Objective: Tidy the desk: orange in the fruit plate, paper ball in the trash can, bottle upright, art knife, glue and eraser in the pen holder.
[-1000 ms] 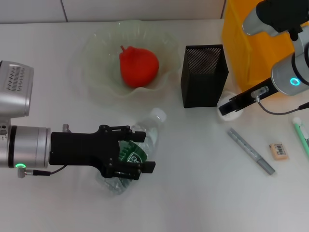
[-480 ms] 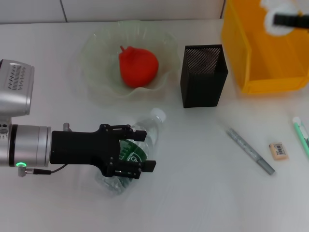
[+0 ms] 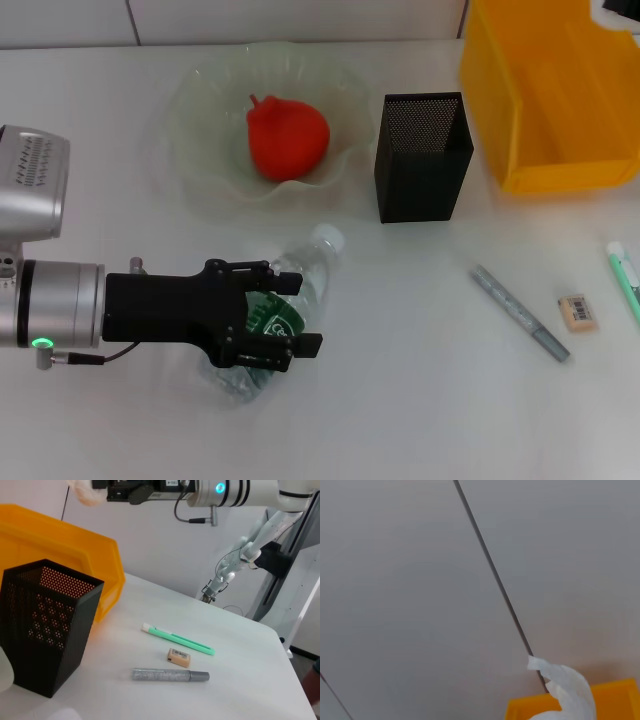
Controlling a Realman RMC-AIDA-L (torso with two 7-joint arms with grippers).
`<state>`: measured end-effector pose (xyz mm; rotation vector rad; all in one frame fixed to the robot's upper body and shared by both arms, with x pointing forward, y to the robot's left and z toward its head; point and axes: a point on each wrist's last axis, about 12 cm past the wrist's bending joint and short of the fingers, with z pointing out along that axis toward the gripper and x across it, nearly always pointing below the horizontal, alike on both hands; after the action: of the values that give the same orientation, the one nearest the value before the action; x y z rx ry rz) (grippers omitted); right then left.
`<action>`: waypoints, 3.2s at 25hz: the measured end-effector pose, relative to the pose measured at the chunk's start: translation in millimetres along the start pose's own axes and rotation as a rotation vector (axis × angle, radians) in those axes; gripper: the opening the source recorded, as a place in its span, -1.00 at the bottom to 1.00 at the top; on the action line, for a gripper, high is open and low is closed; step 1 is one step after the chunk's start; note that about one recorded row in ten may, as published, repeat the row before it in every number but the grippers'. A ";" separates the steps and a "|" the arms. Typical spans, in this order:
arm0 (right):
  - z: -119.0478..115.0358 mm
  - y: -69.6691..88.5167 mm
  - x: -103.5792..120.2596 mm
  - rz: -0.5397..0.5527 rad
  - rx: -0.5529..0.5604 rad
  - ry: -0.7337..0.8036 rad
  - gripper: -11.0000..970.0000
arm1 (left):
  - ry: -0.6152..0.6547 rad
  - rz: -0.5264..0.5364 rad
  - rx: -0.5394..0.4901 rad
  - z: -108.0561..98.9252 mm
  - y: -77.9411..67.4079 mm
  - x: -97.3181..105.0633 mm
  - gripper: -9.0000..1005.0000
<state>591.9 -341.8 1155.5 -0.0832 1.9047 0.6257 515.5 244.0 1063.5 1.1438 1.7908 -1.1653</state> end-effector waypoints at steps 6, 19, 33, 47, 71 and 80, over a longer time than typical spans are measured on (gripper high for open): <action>4.3 -0.9 2.9 0.009 -0.001 0.009 0.12 | -0.020 -0.010 0.023 -1.2 -3.4 -0.7 0.65; -26.5 6.1 12.8 -0.031 -0.147 0.040 0.40 | -0.064 -0.059 0.062 -11.7 -5.7 -9.5 0.65; -132.0 6.5 86.2 -0.259 -0.569 0.079 0.40 | 0.004 -0.298 0.024 -28.4 6.7 -70.9 0.65; -133.0 -0.6 111.7 -0.254 -0.507 0.165 0.40 | 0.410 -0.386 -0.342 54.1 26.7 -160.5 0.64; -125.7 5.2 109.1 -0.315 -0.558 0.151 0.40 | 0.520 -0.401 -0.523 91.4 35.0 -137.7 0.63; -120.6 5.0 110.1 -0.314 -0.555 0.138 0.40 | 0.551 -0.400 -0.544 99.4 43.8 -128.9 0.63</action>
<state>442.5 -367.9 1094.8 -0.7809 1.7465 0.9300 611.6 122.1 1129.1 0.8396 2.6386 -0.5021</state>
